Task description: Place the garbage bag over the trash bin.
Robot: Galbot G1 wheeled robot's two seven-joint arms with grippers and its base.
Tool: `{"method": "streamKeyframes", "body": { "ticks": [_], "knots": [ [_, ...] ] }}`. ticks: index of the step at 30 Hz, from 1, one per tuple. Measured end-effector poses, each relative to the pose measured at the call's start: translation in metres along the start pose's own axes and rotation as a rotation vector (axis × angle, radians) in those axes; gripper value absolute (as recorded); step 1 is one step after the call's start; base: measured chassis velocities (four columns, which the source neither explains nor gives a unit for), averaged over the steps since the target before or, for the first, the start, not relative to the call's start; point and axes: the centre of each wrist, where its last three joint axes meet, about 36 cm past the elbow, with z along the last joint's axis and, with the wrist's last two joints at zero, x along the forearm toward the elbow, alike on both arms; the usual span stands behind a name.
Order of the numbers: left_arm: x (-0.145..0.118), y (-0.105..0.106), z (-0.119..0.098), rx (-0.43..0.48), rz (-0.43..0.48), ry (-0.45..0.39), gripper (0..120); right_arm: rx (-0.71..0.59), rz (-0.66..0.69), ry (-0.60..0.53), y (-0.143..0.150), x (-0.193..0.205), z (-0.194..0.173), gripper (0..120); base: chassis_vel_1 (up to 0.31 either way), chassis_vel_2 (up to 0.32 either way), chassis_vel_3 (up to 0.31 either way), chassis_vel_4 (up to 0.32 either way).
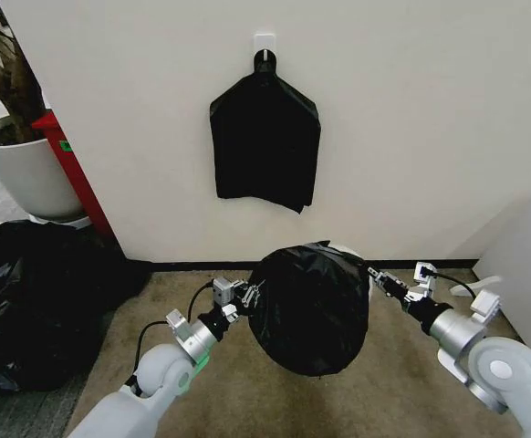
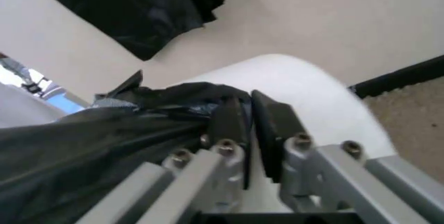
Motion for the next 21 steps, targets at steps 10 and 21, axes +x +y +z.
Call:
{"method": "streamKeyframes", "body": {
  "ticks": [10, 21],
  "knots": [
    [0.0, -0.004, -0.005, 0.003, 0.016, -0.011, 2, 0.081, 0.045, 0.003, -0.017, -0.002, 0.003, 0, 0.0, 0.0, 0.0, 0.0],
    [-0.003, 0.0, -0.001, 0.086, -0.098, 0.002, 2, 0.136, 0.045, -0.012, -0.009, 0.007, 0.004, 38, 0.0, 0.0, 0.0, 0.0]
  ]
}}
